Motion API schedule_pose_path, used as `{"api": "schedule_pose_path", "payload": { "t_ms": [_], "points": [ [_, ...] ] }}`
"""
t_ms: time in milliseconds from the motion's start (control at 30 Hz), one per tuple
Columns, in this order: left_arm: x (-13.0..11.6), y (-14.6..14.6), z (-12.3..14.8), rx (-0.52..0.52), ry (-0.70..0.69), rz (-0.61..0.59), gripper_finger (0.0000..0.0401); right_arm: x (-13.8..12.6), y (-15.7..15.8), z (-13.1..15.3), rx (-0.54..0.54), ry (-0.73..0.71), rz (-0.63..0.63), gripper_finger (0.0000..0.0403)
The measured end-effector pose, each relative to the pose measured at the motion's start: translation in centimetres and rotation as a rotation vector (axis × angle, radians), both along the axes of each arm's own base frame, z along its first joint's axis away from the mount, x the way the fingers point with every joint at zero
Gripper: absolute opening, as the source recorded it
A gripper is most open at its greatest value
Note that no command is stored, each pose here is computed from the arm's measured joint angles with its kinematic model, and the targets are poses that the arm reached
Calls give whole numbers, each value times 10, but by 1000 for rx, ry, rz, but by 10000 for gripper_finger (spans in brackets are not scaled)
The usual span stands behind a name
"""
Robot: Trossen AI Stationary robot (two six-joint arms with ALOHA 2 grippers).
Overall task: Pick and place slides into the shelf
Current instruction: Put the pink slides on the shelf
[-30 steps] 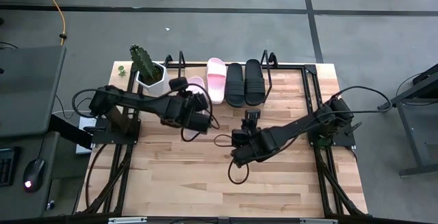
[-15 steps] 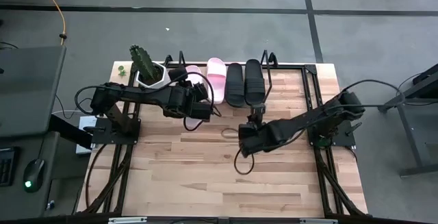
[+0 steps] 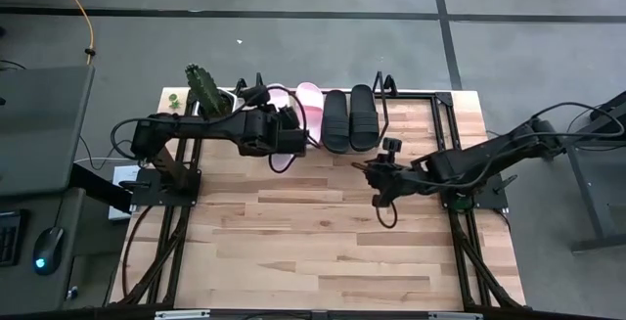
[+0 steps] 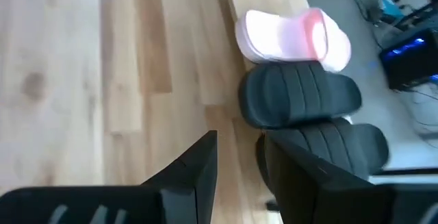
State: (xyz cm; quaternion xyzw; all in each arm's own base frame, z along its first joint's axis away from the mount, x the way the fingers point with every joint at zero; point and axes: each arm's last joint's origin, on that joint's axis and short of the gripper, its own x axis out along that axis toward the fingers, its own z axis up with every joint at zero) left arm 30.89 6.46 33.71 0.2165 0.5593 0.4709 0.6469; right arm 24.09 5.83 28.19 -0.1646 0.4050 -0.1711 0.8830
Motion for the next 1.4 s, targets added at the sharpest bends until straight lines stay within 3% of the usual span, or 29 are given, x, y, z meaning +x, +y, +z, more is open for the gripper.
{"api": "schedule_pose_path", "payload": {
  "t_ms": [433, 1067, 1400],
  "points": [
    [0, 21, -1, -10, 40, 0, 0, 0, 1, 3, 45, -16, 42, 114],
    [-20, 83, -79, -110, 52, -38, 1, 1, 2, 4, 54, -37, 46, 114],
    [-22, 94, -92, -100, 43, -77, 1, 2, 2, 5, 57, -49, 46, 114]
  ]
}}
